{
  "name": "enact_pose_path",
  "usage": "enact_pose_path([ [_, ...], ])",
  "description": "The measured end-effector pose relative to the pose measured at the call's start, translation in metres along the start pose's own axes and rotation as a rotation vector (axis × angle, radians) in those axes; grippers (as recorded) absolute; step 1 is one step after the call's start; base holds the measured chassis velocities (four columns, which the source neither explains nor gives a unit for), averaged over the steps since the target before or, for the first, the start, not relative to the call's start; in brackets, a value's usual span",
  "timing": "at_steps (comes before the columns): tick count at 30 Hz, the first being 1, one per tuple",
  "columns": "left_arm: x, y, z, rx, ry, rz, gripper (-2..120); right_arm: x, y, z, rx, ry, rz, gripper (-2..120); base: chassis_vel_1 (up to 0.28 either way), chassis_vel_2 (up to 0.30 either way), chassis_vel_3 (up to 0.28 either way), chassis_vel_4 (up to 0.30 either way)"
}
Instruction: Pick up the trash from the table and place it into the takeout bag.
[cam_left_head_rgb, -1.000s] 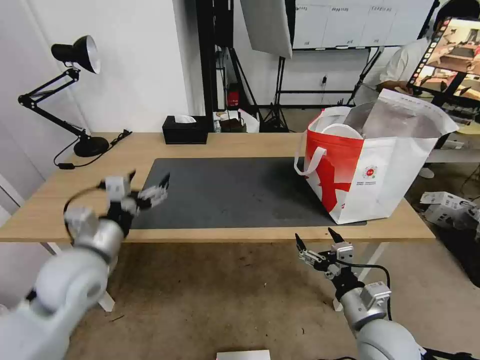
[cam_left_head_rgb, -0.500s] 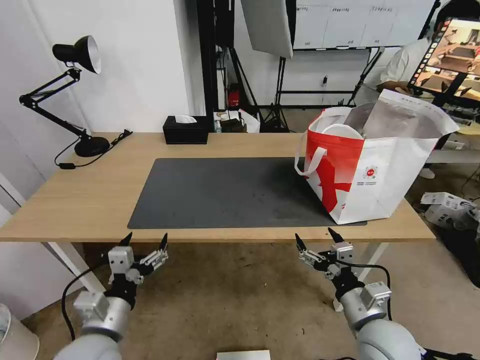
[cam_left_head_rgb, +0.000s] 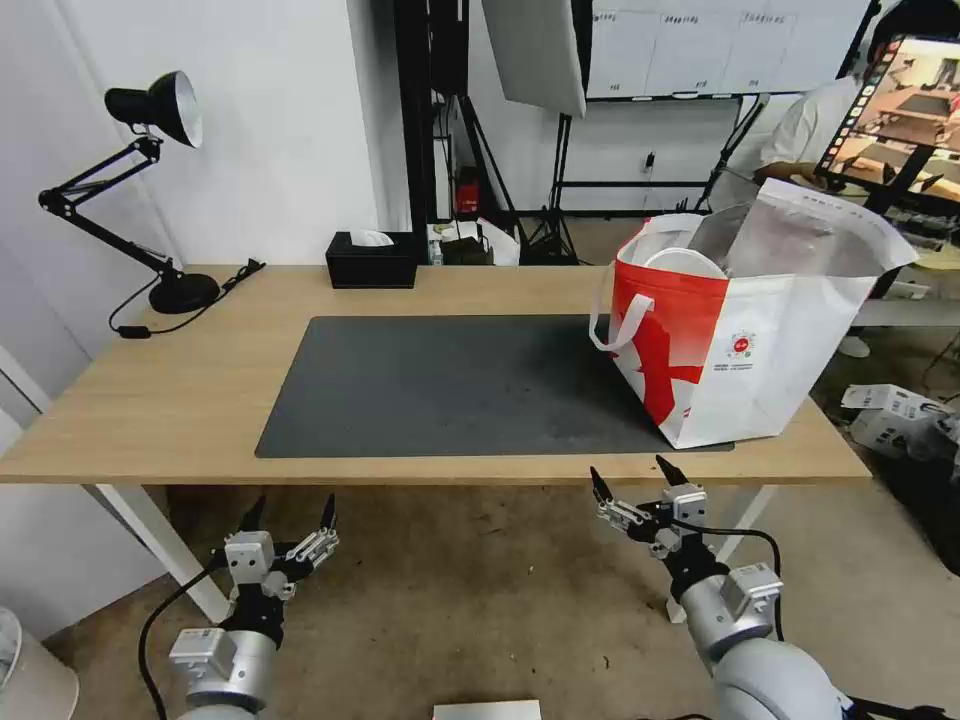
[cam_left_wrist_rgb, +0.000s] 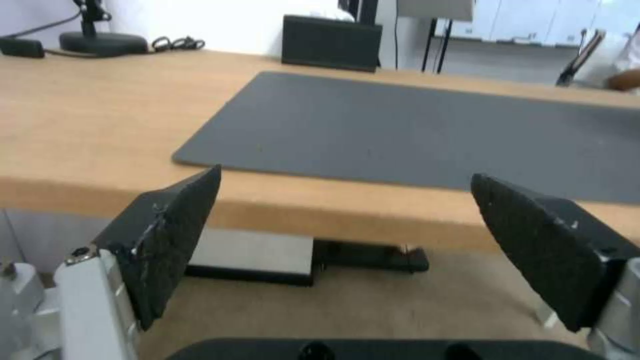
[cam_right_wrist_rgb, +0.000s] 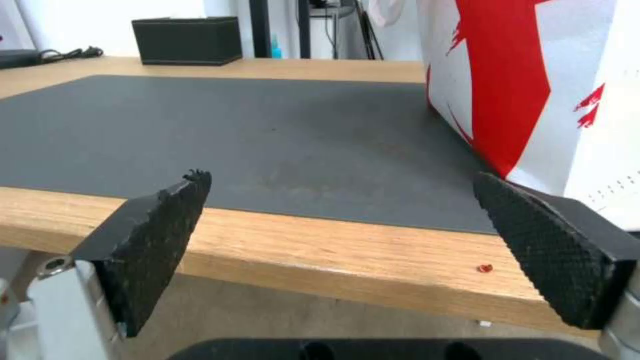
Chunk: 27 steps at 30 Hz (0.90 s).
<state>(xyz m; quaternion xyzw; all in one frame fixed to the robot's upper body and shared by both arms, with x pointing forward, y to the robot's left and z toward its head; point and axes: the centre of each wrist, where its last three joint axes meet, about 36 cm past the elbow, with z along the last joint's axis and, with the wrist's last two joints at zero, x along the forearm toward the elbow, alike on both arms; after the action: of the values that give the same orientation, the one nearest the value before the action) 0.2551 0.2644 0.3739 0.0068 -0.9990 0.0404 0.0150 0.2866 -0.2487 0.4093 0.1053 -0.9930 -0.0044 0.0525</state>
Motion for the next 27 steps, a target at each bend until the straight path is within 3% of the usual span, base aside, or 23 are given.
enact_pose_path([
  [6,-0.0113,-0.0013,0.0079,-0.017,-0.024,-0.002,100,0.0000,0.0000,0.0000,0.000,0.000,0.000,100,0.000,0.000,0.000,0.000],
  [27,-0.0126,-0.0012,0.0079,-0.020,-0.024,-0.001,100,0.0000,0.0000,0.0000,0.000,0.000,0.000,100,0.000,0.000,0.000,0.000],
])
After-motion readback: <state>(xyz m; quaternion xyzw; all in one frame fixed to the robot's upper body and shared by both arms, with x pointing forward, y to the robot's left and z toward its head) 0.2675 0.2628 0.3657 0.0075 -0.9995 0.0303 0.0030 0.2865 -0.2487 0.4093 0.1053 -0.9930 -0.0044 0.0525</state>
